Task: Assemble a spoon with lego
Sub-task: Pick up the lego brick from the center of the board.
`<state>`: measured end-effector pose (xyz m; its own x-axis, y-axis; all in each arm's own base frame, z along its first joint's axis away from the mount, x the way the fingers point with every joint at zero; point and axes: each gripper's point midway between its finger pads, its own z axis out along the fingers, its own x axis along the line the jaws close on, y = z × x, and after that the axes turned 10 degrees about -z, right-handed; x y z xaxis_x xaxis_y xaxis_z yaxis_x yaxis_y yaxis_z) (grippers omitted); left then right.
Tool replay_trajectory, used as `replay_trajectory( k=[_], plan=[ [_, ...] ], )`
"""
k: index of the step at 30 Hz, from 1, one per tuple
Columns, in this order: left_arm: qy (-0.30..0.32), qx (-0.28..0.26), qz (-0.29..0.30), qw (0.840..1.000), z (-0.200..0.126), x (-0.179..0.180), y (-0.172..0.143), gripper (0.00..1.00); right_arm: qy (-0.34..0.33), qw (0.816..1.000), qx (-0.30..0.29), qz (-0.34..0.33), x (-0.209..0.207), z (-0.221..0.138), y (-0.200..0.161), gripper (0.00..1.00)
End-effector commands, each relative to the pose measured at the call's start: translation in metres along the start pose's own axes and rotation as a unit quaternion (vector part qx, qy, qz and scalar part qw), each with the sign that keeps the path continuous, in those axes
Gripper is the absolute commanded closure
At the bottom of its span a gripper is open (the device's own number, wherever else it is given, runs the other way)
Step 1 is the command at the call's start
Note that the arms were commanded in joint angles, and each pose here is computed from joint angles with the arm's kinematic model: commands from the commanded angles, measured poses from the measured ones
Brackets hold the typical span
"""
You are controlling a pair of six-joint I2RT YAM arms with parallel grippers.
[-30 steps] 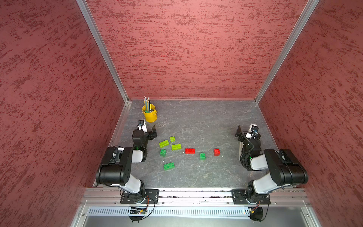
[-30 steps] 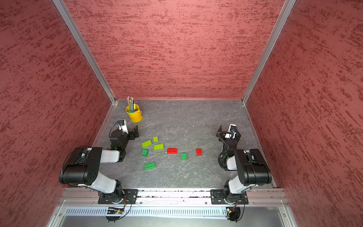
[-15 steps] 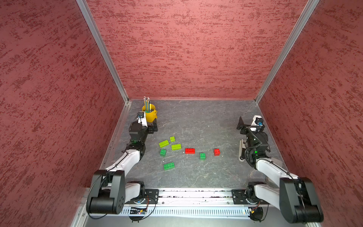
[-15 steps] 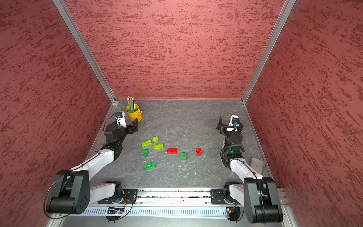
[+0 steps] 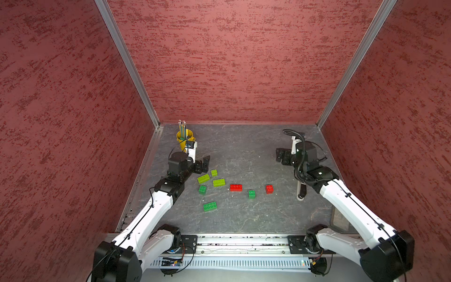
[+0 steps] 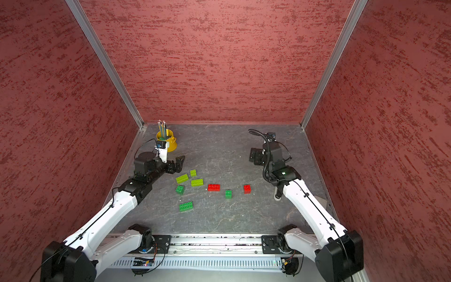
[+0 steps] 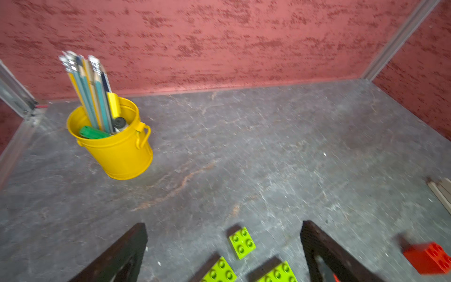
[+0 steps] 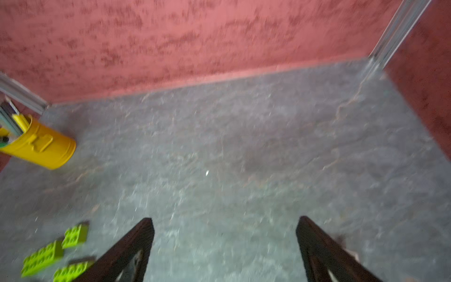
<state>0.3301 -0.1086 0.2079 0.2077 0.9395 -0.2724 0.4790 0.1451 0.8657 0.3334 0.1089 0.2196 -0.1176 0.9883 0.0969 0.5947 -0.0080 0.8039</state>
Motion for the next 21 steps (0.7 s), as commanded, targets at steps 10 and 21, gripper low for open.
replay_trajectory(
  k=[10,21],
  plan=[
    [-0.074,0.058,-0.017,0.995,-0.019,-0.042,-0.041,0.01,0.053,0.961,0.272,-0.008,0.049,0.018,-0.138,0.24],
    [-0.086,0.056,-0.019,0.995,-0.027,-0.047,-0.049,0.00,0.038,0.933,0.355,-0.037,0.045,0.048,-0.188,0.33]
  ],
)
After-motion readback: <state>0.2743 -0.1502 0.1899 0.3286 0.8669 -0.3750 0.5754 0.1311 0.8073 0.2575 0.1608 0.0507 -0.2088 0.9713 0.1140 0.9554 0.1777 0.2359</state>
